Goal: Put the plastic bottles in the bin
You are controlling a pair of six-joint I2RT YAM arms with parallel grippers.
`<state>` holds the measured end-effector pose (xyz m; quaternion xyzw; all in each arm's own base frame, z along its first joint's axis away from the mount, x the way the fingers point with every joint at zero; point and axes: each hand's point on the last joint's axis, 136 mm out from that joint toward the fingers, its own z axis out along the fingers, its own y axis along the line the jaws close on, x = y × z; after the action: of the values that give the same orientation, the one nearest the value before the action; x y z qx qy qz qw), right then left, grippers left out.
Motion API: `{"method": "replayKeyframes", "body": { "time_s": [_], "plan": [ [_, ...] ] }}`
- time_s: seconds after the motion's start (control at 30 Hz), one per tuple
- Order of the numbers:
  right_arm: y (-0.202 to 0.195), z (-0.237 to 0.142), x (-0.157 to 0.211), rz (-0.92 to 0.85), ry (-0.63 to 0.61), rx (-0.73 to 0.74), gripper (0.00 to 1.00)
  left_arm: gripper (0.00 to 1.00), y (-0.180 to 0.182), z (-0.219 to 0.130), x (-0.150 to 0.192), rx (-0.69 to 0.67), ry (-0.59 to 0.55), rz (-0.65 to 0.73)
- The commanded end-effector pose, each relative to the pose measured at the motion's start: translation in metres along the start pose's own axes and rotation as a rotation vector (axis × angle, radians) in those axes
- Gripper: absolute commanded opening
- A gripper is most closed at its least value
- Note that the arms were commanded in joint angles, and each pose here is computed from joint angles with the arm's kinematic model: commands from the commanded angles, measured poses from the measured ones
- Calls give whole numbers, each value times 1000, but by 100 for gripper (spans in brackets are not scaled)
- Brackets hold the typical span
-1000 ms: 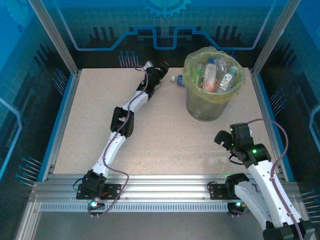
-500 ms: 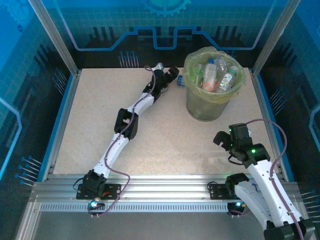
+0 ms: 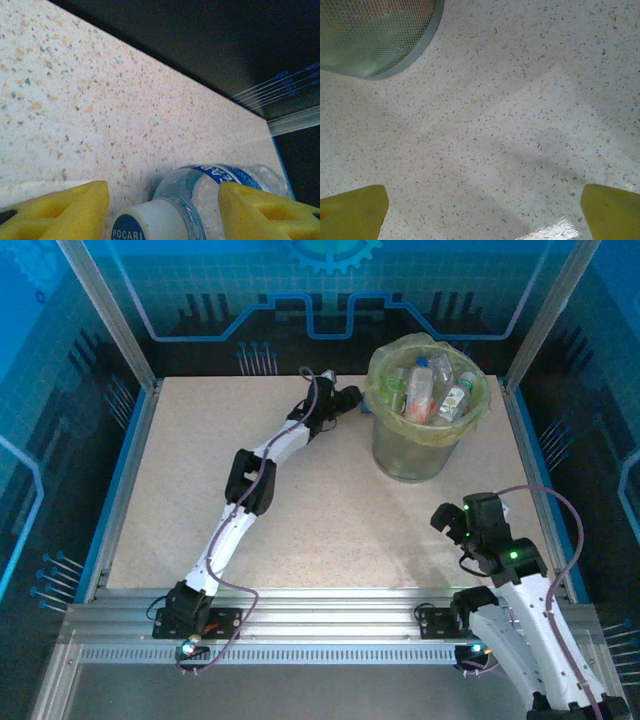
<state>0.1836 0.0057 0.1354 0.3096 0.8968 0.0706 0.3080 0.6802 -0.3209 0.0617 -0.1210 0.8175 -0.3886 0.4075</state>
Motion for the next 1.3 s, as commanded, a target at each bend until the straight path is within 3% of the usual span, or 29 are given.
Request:
{"method": "replayKeyframes", "body": {
  "time_s": [0.0, 0.43, 0.8, 1.0, 1.27],
  "plan": [
    [-10, -1, 6, 16, -3, 27, 100, 59, -6, -12, 34, -73, 157, 66],
    [-19, -14, 3, 55, -64, 9, 100, 56, -29, -39, 77, -99, 293, 118],
    [-18, -20, 4, 39, -60, -9, 100, 60, -61, -62, 49, -70, 228, 134],
    [-18, -22, 2, 36, -69, -10, 100, 74, -78, -70, 30, -81, 184, 245],
    [-13, -22, 1, 31, -60, -22, 100, 99, -92, -48, 29, -15, 192, 406]
  ]
}}
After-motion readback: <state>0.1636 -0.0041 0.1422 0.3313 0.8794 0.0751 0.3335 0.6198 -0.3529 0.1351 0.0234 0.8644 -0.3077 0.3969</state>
